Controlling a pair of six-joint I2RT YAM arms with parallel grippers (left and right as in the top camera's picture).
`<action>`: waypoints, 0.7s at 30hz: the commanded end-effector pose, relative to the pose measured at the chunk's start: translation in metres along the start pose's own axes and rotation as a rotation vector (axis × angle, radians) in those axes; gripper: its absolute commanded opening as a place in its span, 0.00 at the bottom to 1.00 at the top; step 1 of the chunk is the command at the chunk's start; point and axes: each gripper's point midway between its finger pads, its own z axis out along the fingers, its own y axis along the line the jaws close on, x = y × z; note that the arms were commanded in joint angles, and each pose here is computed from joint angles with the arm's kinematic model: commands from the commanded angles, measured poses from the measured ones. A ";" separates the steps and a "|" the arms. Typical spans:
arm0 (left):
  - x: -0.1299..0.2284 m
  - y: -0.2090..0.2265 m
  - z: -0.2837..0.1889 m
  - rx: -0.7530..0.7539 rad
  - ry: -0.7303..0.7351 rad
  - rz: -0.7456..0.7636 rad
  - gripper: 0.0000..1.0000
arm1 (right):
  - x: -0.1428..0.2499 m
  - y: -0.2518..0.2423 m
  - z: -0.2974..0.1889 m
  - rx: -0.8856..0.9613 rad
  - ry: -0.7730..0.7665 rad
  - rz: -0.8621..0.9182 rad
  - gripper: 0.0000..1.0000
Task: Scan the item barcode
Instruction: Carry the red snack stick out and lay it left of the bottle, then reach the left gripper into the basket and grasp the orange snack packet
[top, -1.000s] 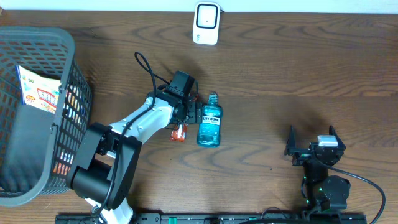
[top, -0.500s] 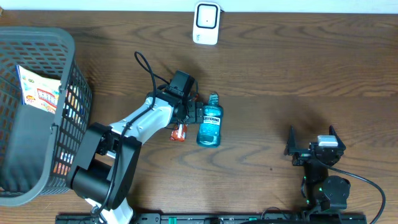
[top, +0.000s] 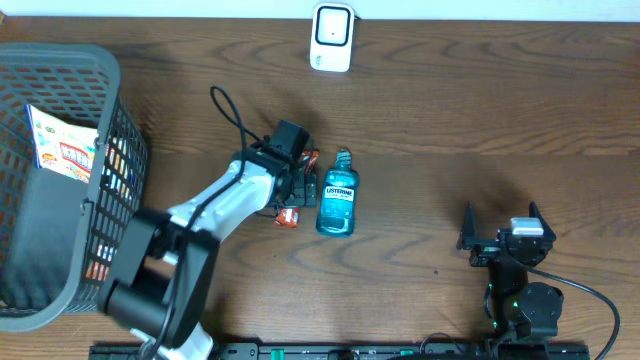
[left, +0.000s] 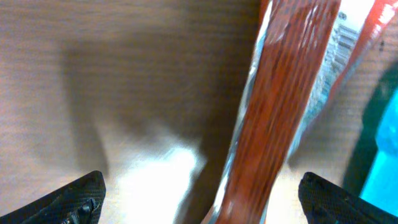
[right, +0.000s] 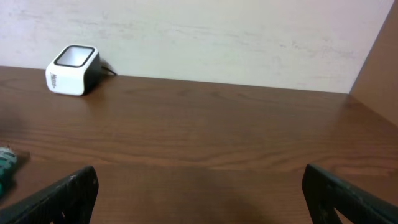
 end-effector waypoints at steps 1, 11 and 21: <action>-0.028 0.002 -0.059 0.024 -0.192 -0.026 1.00 | 0.000 0.001 0.000 -0.005 -0.001 -0.012 0.99; -0.043 0.015 -0.195 0.117 -0.565 -0.066 1.00 | 0.000 0.001 0.000 -0.005 -0.001 -0.012 0.99; -0.022 0.044 -0.222 0.034 -0.607 -0.094 1.00 | 0.000 0.001 0.000 -0.005 -0.001 -0.012 0.99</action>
